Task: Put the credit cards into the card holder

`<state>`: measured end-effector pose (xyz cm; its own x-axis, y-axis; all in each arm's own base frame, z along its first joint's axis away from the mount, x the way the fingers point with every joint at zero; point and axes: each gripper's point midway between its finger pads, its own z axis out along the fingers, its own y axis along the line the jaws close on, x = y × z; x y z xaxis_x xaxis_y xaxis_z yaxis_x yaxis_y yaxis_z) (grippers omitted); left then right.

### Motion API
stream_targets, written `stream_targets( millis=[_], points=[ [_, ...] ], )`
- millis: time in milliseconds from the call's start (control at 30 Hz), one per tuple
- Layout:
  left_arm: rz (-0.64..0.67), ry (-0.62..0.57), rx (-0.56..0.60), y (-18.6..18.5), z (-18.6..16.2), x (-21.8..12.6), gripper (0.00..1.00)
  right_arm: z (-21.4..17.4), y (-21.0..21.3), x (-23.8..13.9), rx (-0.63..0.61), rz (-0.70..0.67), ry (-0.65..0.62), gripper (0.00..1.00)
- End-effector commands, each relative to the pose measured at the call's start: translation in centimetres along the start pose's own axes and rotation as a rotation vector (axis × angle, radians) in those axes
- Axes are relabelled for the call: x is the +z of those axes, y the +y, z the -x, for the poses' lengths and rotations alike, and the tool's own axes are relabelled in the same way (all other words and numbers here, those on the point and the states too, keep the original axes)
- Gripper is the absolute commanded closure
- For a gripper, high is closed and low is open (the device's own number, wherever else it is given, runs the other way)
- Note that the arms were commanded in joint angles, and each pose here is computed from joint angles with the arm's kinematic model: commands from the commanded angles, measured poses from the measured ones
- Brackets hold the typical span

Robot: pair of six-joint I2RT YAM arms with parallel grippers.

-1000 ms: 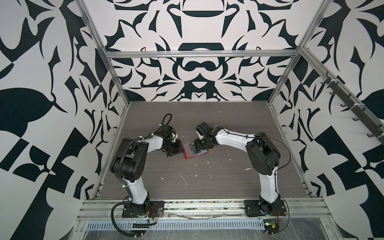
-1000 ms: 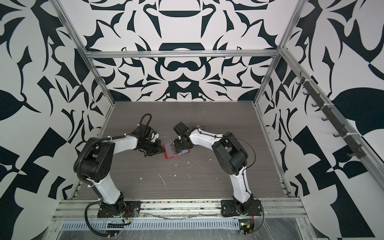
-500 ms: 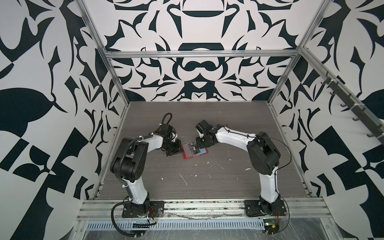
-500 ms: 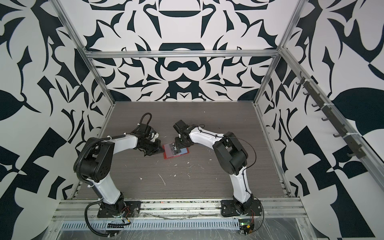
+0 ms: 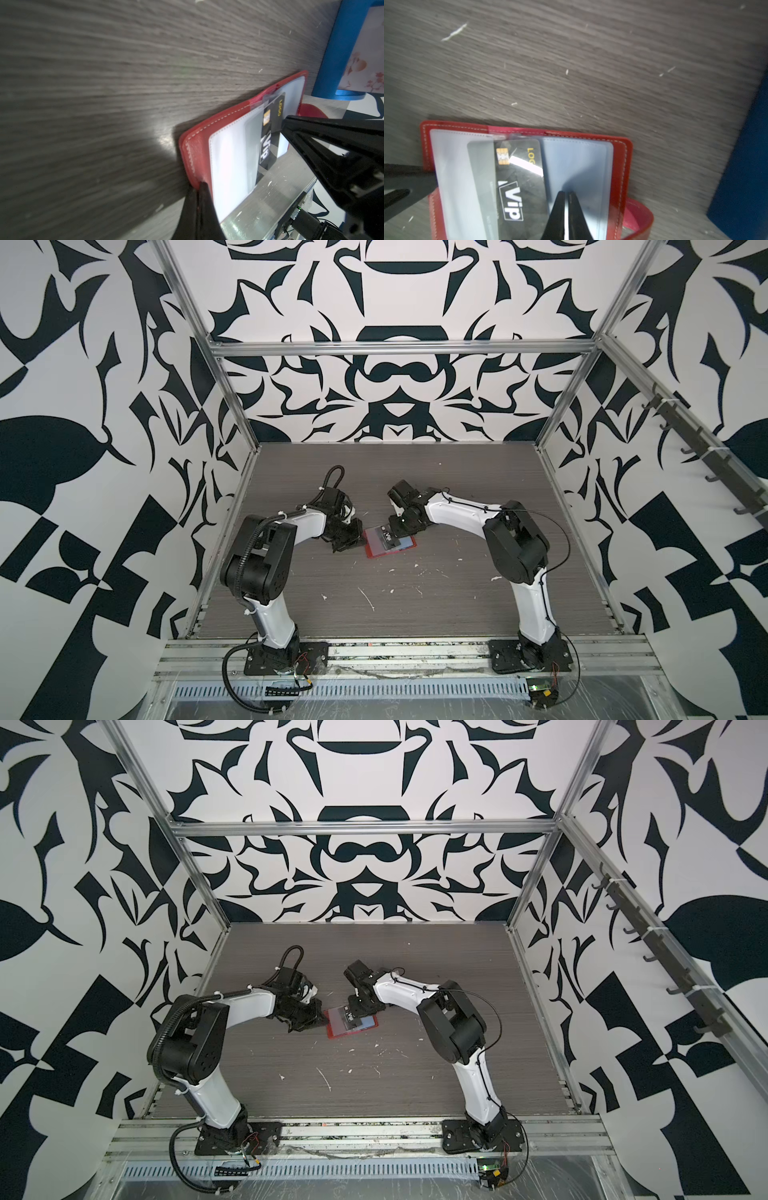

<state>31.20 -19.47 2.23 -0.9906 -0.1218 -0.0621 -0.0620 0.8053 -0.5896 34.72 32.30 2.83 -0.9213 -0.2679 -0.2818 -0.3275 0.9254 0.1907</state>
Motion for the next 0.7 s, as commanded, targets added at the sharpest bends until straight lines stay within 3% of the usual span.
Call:
stream_targets(
  millis=[0, 667],
  points=[
    [0.014, 0.005, 0.004, -0.1, 0.2, -0.3, 1.00, -0.6, 1.2, 0.0, -0.021, 0.048, 0.044, 0.92],
    [0.027, 0.003, 0.013, 0.1, 0.7, -0.1, 1.00, -0.7, 4.9, 0.2, 0.011, 0.266, 0.050, 0.95]
  ],
)
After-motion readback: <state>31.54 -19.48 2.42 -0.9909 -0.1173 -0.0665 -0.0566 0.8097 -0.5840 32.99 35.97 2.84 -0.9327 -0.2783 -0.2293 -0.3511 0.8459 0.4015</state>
